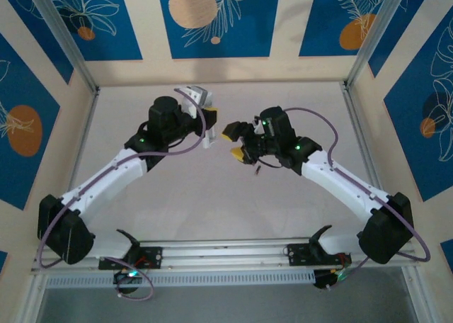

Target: Load the batteries into the remote control

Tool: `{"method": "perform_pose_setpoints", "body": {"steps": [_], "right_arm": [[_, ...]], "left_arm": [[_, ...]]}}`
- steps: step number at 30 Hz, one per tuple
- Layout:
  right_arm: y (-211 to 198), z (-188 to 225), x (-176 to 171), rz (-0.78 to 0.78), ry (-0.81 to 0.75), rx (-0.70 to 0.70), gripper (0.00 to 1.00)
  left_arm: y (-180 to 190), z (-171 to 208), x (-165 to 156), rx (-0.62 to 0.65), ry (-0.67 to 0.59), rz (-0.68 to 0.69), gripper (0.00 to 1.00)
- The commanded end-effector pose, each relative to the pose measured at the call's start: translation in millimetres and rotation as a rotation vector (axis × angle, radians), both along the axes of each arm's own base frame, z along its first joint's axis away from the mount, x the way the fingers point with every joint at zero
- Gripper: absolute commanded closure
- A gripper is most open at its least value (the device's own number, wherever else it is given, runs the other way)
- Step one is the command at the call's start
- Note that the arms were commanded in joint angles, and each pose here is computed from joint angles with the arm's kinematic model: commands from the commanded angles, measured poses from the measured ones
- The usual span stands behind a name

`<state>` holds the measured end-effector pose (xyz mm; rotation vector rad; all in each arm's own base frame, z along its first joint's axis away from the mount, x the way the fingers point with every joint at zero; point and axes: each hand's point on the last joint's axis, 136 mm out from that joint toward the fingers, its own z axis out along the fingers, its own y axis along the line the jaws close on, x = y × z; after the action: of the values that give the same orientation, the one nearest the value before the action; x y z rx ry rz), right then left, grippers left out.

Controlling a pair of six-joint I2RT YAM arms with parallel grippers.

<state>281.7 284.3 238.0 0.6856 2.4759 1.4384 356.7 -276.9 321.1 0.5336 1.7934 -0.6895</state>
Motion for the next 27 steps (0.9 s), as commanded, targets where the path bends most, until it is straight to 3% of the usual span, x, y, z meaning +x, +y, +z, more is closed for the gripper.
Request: {"method": "perform_pose_setpoints", "body": {"steps": [1,8,16,19,23,27], "right_arm": [[-19.1,-61.9,-8.5,-0.045,0.146,-0.119,0.28],[-30.0,-107.0,-11.0,-0.034,0.19,-0.166,0.26],[-53.2,-108.2,-0.9,0.011,0.11,-0.245,0.19],[-66.3,-103.0,5.6,0.1,-0.046,-0.37,0.17],[-86.1,-105.2,18.2,0.282,-0.292,-0.652,0.23],[-90.0,-119.9,29.8,0.446,-0.349,-0.824,0.25]], "left_arm": [[3.7,18.8,15.5,-0.043,-0.066,0.054,1.0],[6.6,-50.8,31.3,-0.072,0.047,0.011,1.0],[34.2,-64.2,54.2,-0.086,0.113,0.064,1.0],[45.5,-47.2,56.7,-0.199,0.176,0.076,1.0],[45.4,-31.3,45.9,-0.366,0.377,0.021,1.0],[49.5,-24.0,24.9,-0.402,0.378,0.003,1.0]]}}
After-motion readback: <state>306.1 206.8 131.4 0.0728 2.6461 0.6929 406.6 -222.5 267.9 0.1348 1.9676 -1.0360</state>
